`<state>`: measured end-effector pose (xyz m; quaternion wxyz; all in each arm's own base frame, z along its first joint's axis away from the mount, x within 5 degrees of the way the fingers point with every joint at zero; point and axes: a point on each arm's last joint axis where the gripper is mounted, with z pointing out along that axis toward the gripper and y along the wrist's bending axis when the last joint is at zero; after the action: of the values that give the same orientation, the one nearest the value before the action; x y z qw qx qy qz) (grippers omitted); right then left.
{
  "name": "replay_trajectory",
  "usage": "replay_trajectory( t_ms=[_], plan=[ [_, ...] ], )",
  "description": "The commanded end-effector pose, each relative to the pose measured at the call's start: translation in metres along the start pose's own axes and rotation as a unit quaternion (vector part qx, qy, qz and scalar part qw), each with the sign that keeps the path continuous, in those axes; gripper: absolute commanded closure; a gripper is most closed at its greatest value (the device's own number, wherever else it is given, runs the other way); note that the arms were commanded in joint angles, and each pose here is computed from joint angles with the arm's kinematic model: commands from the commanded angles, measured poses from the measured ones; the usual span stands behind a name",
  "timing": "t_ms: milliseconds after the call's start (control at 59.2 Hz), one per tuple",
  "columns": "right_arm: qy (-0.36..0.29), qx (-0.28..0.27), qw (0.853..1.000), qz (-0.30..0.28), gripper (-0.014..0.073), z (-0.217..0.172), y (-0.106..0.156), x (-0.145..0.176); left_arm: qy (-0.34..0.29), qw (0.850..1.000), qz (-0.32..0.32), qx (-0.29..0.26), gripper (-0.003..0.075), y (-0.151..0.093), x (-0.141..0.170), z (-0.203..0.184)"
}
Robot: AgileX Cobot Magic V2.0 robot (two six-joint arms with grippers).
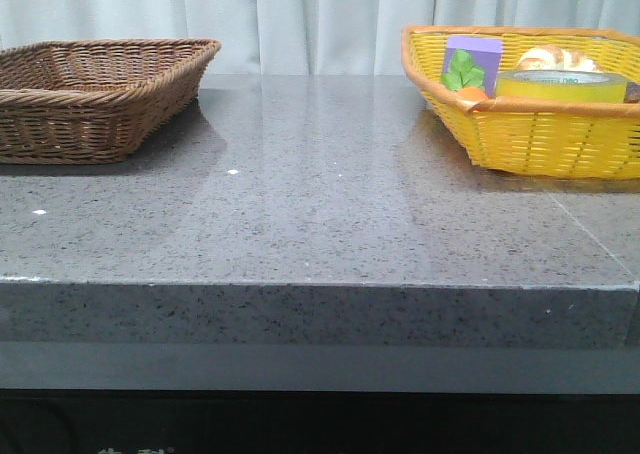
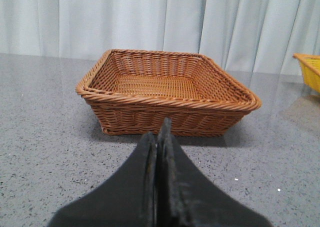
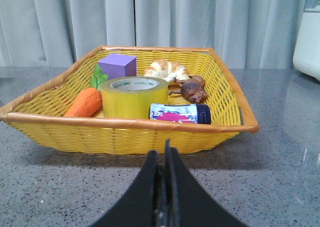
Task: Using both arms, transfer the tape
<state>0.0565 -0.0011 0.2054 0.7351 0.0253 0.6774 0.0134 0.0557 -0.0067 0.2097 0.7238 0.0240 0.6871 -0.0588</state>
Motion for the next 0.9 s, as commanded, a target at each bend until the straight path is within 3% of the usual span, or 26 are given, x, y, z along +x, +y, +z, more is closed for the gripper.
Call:
replay_trajectory(
  t_ms=[0,203,406,659,879],
  plan=[
    [-0.064,0.001,0.998,-0.004,0.0711,-0.003,0.001,-0.020,-0.076,0.997,-0.006,-0.003,0.0741,0.000,-0.023,-0.004],
    [-0.089,-0.003,0.996,-0.004,0.0711,-0.013,0.004,-0.064,-0.130,0.992,-0.006,0.004,0.0741,-0.003,-0.076,-0.017],
    [-0.085,-0.007,0.996,-0.005,0.0711,-0.023,0.007,-0.112,-0.120,0.993,-0.004,0.014,0.0741,-0.008,-0.129,-0.024],
    [-0.018,-0.008,1.000,-0.006,0.0711,-0.013,0.011,-0.162,-0.040,0.999,0.000,0.024,0.0741,-0.013,-0.184,-0.007],
    [0.103,-0.006,0.995,-0.006,0.0711,0.020,0.012,-0.174,0.076,0.997,0.001,0.029,0.0741,-0.015,-0.195,0.033]
  ],
)
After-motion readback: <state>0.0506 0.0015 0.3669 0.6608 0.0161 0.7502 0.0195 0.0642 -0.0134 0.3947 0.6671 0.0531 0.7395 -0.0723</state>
